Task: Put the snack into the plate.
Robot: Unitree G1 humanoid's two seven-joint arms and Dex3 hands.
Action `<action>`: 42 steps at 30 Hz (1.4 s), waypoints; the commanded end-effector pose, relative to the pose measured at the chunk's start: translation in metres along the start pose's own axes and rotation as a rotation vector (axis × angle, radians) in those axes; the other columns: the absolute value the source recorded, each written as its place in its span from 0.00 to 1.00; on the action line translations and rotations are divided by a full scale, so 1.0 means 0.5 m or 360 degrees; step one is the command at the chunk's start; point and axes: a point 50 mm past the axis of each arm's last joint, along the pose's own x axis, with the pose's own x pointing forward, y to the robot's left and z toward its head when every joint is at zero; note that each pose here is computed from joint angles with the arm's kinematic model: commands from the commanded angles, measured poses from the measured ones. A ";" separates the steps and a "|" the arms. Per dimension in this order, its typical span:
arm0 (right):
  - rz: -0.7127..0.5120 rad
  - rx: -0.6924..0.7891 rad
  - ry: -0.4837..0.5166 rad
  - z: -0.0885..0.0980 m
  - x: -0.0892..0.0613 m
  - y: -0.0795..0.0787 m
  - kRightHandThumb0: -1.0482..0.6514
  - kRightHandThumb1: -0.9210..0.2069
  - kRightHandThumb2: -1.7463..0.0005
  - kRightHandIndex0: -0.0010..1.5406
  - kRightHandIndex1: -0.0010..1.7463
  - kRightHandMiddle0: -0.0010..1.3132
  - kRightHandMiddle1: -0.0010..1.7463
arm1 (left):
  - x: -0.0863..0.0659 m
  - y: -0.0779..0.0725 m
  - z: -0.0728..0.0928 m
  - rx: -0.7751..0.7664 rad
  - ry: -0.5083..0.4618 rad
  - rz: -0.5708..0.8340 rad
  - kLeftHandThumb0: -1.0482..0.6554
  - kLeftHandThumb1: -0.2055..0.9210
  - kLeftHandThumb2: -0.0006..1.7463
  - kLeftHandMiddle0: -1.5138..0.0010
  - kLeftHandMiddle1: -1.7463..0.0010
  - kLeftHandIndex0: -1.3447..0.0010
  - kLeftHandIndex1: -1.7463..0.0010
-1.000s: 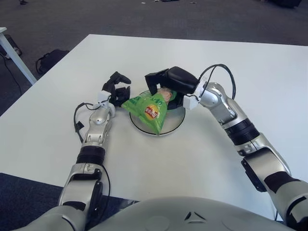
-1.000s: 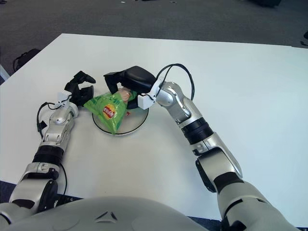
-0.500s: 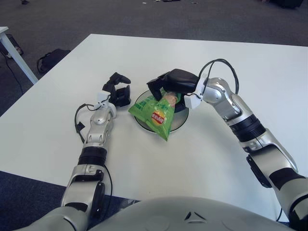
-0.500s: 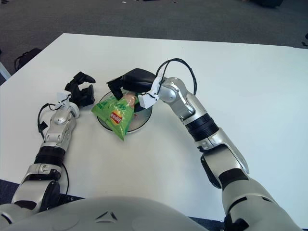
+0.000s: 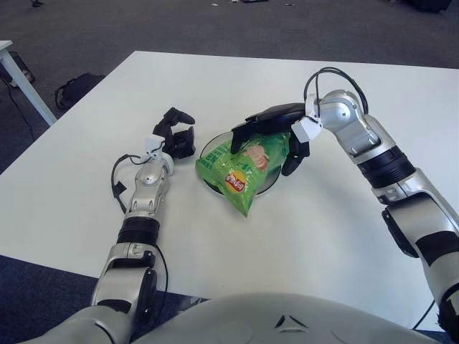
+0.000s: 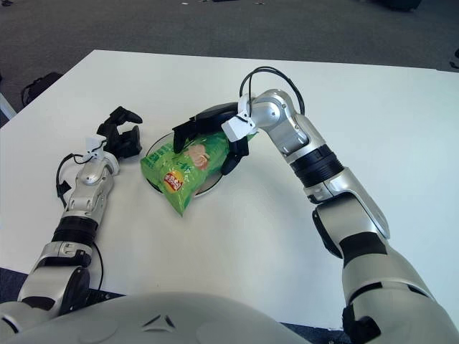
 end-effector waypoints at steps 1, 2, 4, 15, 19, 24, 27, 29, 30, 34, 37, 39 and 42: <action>0.0071 0.0056 -0.0045 -0.010 -0.006 0.002 0.10 0.28 0.74 0.00 0.00 0.00 0.01 | -0.036 -0.008 -0.073 -0.0024 0.0267 -0.0034 0.36 0.59 0.65 0.21 0.00 0.63 0.00; 0.0068 0.0063 -0.0061 -0.011 -0.008 0.000 0.10 0.26 0.75 0.00 0.00 0.00 0.00 | -0.036 -0.007 -0.074 -0.0026 0.0268 -0.0036 0.36 0.59 0.65 0.21 0.00 0.63 0.00; 0.0058 0.0088 -0.0088 -0.018 -0.019 -0.009 0.10 0.24 0.76 0.00 0.00 0.00 0.00 | -0.036 -0.007 -0.075 -0.0035 0.0275 -0.0041 0.36 0.59 0.65 0.21 0.00 0.63 0.00; 0.0047 0.0409 -0.0284 -0.052 -0.077 -0.064 0.16 0.21 0.77 0.00 0.00 0.00 0.00 | -0.034 -0.008 -0.075 -0.0090 0.0254 -0.0059 0.36 0.58 0.66 0.19 0.00 0.62 0.00; -0.0031 0.0692 -0.0385 -0.080 -0.108 -0.064 0.17 0.23 0.78 0.00 0.00 0.00 0.00 | -0.034 -0.008 -0.076 -0.0097 0.0249 -0.0069 0.36 0.58 0.66 0.19 0.00 0.62 0.00; -0.0150 0.0880 -0.0403 -0.104 -0.134 -0.065 0.20 0.43 0.63 0.00 0.00 0.00 0.04 | -0.033 -0.007 -0.075 -0.0095 0.0242 -0.0062 0.36 0.57 0.66 0.20 0.00 0.62 0.00; -0.0234 0.0892 -0.0231 -0.123 -0.168 -0.069 0.21 0.51 0.58 0.00 0.00 0.00 0.12 | -0.033 -0.007 -0.075 -0.0089 0.0239 -0.0053 0.36 0.57 0.67 0.19 0.00 0.61 0.00; -0.0306 0.0915 -0.0062 -0.144 -0.197 -0.063 0.23 0.58 0.53 0.00 0.00 0.00 0.19 | -0.033 -0.007 -0.075 -0.0085 0.0238 -0.0054 0.35 0.56 0.67 0.19 0.00 0.61 0.00; -0.0334 0.0928 -0.0001 -0.152 -0.206 -0.060 0.25 0.60 0.51 0.00 0.00 0.00 0.21 | -0.033 -0.006 -0.075 -0.0083 0.0238 -0.0056 0.35 0.56 0.67 0.18 0.00 0.61 0.00; -0.0415 0.0955 0.0104 -0.169 -0.216 -0.045 0.32 0.68 0.43 0.02 0.01 0.00 0.30 | -0.033 -0.005 -0.075 -0.0079 0.0232 -0.0061 0.35 0.56 0.68 0.18 0.00 0.61 0.00; -0.0495 0.1021 0.0151 -0.184 -0.228 -0.024 0.40 0.72 0.38 0.04 0.02 0.00 0.37 | -0.034 -0.004 -0.075 -0.0074 0.0233 -0.0063 0.35 0.56 0.68 0.18 0.00 0.60 0.00; -0.0521 0.1082 0.0175 -0.191 -0.236 -0.013 0.48 0.75 0.33 0.06 0.02 0.00 0.39 | -0.034 -0.003 -0.075 -0.0071 0.0237 -0.0062 0.35 0.56 0.68 0.18 0.00 0.61 0.00; -0.0549 0.1183 0.0230 -0.202 -0.251 0.005 0.57 0.77 0.28 0.10 0.05 0.00 0.45 | -0.034 0.000 -0.075 -0.0069 0.0244 -0.0058 0.36 0.57 0.67 0.20 0.00 0.61 0.00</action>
